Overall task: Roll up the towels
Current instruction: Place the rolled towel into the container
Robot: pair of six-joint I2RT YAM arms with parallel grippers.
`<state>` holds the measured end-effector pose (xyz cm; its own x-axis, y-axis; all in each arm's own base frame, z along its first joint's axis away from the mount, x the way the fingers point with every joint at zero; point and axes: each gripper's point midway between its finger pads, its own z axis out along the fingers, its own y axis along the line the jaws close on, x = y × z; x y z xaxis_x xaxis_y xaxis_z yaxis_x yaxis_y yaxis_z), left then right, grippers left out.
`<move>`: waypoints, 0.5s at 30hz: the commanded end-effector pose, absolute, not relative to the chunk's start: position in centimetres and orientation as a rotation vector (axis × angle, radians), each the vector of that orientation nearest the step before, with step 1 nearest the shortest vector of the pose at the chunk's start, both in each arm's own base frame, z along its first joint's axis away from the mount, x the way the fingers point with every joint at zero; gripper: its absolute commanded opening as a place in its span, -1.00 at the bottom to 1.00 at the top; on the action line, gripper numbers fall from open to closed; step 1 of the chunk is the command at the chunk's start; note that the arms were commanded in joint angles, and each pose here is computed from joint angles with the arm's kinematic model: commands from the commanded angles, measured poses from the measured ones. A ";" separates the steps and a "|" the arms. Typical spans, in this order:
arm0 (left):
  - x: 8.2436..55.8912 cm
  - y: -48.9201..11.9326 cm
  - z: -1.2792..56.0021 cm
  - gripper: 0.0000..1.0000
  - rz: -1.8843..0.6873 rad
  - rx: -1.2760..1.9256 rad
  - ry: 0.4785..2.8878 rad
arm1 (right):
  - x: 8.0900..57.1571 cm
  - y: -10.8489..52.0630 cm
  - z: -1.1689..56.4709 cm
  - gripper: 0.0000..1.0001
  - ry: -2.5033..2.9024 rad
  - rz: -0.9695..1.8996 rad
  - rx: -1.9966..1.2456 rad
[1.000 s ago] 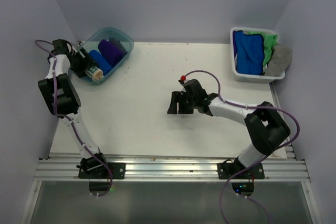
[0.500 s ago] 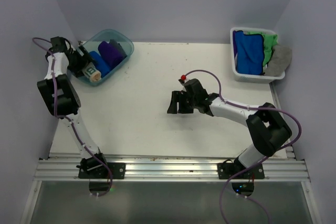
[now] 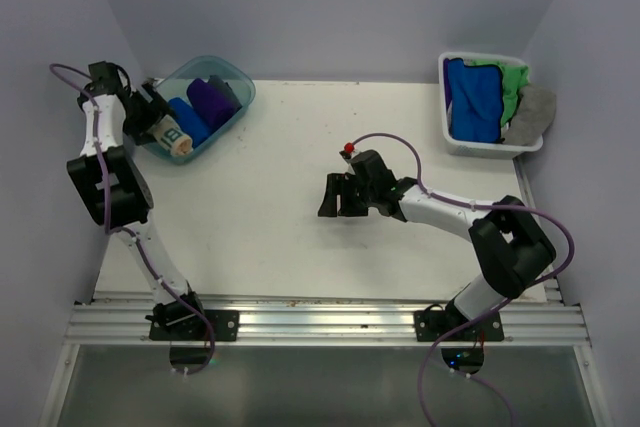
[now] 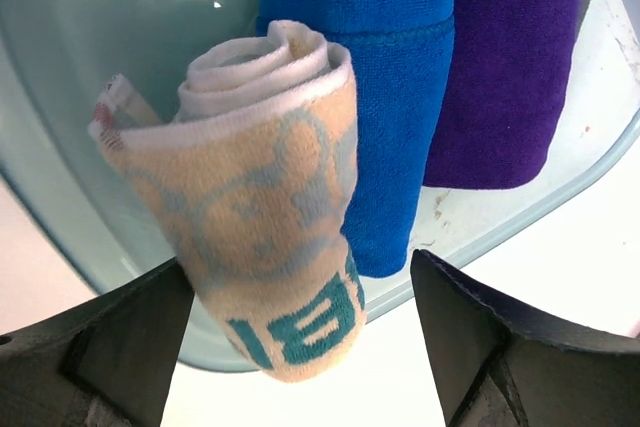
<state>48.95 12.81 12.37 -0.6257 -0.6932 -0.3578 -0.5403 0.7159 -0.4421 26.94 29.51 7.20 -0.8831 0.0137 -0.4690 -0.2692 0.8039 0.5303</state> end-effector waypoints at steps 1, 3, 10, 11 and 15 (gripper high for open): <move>47.7 13.7 16.1 0.83 -0.310 -0.964 2.355 | 27.3 30.1 9.4 0.31 2.467 0.895 -0.209; 47.2 14.7 16.7 0.83 -0.232 -0.988 2.341 | 27.2 30.1 9.4 0.31 2.467 0.897 -0.214; 45.9 16.8 21.4 0.81 -0.025 -0.989 2.260 | 27.3 30.2 9.3 0.31 2.470 0.895 -0.212; 46.0 16.7 21.6 0.80 -0.024 -0.968 2.256 | 27.4 30.2 9.3 0.31 2.467 0.897 -0.210; 47.4 13.2 21.9 0.79 -0.205 -0.842 2.249 | 27.5 30.4 9.0 0.31 2.475 0.902 -0.209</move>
<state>46.64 15.37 18.62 -0.5377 -0.6714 -0.5100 -0.6141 0.7263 -0.3088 26.97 29.56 7.28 -0.8819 0.0141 -0.4713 -0.2715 0.8021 0.5319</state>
